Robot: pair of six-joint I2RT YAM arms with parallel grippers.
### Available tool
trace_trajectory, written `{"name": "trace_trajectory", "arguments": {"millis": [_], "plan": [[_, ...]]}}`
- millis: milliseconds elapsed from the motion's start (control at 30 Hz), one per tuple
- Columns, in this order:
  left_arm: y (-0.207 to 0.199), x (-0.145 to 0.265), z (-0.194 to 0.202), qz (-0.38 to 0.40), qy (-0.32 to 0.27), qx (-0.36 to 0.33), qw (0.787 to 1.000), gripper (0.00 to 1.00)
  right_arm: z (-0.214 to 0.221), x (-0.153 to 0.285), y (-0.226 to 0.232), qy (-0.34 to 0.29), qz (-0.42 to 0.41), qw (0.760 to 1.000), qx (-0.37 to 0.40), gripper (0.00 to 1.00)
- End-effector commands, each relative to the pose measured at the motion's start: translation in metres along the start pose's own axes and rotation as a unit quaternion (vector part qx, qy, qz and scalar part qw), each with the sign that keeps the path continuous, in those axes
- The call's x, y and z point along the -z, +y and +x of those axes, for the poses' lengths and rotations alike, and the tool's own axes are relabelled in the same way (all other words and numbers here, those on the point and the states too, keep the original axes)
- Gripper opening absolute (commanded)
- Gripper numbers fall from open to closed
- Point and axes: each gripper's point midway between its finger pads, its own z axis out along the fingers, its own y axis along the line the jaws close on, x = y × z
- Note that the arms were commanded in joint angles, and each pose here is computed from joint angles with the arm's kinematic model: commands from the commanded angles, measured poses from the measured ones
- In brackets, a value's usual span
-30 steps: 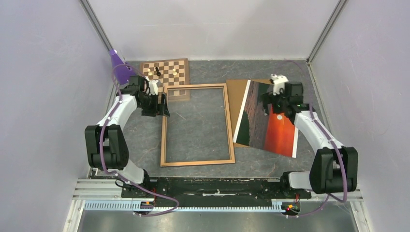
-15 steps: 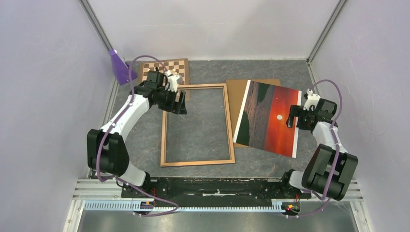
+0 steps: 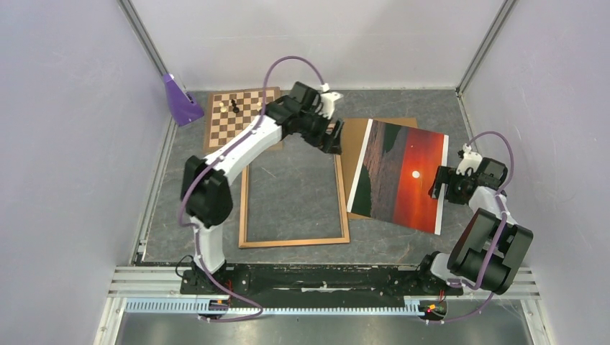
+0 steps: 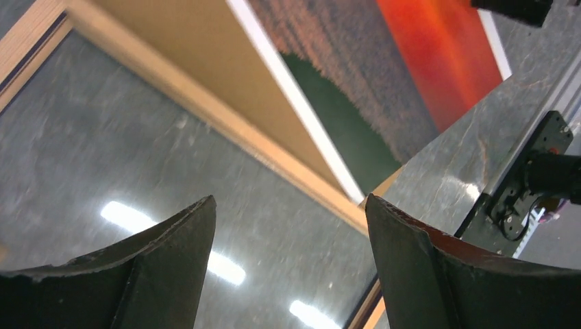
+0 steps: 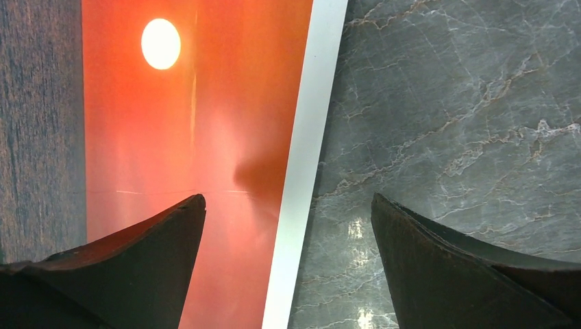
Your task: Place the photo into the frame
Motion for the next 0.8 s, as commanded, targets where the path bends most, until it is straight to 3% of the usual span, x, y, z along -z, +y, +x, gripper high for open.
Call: {"name": "trace_trajectory", "arguments": {"millis": [0,333,767], "plan": [[-0.039,-0.033,-0.033,0.039,-0.014,0.002,0.999,0.86,-0.009,-0.001,-0.005,-0.024,0.002,1.000,0.007,0.94],[-0.053,-0.130,-0.025,0.077,0.029,0.049,0.995,0.86,-0.003,-0.005,-0.005,-0.018,-0.002,1.000,0.002,0.94],[-0.048,-0.166,0.004,0.065,0.059,0.059,0.994,0.86,0.001,-0.007,-0.019,-0.013,0.015,1.000,-0.004,0.93]]}}
